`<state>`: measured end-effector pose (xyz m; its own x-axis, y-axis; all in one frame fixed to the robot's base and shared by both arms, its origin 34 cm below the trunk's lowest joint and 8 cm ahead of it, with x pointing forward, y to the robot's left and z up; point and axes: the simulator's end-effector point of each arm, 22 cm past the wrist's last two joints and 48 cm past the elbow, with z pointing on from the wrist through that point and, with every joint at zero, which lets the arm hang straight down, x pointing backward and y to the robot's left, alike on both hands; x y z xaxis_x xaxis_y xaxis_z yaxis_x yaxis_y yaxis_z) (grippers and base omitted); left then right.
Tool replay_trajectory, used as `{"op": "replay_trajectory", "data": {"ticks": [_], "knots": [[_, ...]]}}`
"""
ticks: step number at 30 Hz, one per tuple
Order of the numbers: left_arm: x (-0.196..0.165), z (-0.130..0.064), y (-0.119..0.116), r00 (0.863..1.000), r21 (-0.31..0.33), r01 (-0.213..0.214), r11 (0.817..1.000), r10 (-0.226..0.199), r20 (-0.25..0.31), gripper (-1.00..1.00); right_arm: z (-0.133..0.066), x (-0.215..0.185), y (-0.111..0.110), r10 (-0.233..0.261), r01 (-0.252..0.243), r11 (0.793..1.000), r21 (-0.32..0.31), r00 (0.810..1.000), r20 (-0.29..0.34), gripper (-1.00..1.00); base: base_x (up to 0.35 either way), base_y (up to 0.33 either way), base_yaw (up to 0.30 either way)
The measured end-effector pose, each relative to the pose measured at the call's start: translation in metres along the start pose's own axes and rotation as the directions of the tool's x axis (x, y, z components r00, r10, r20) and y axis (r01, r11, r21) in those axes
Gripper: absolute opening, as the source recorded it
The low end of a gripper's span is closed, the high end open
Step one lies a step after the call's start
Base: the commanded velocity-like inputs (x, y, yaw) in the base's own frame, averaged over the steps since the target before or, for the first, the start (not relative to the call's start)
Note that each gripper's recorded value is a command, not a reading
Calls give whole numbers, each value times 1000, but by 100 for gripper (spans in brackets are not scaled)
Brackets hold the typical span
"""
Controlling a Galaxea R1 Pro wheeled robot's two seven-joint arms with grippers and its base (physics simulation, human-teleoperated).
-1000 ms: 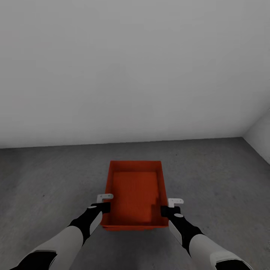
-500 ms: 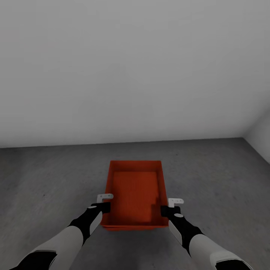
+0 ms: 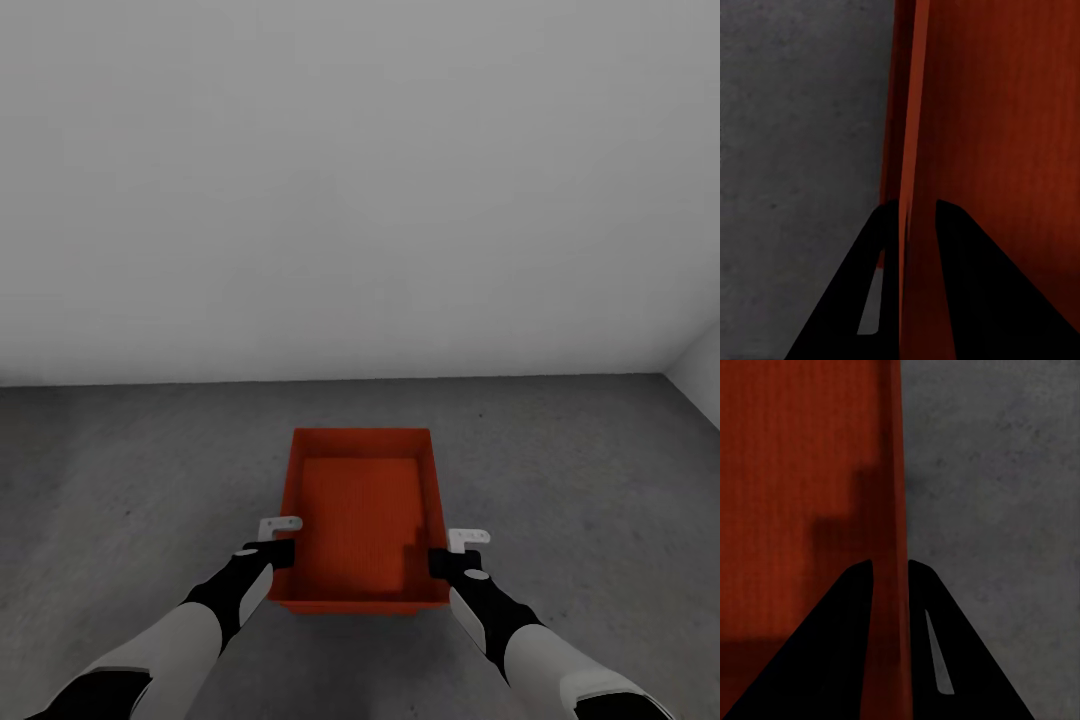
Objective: Move the two storage containers from the living room to the garage. In the garage, place one container on the floor and stack the other container on top of it (either order is fine).
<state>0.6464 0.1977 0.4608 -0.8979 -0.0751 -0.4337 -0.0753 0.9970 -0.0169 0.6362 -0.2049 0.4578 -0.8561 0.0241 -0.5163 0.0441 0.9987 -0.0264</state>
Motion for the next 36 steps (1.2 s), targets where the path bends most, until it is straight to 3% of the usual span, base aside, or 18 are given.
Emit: {"op": "replay_trajectory", "data": {"ticks": [36], "knots": [[0, 0, 0, 1000, -1, 0, 1000, 0, 2, -100, 0, 0, 0, -1, 1, 1000, 1, 1000, 1, -100, 0, 0, 0]]}}
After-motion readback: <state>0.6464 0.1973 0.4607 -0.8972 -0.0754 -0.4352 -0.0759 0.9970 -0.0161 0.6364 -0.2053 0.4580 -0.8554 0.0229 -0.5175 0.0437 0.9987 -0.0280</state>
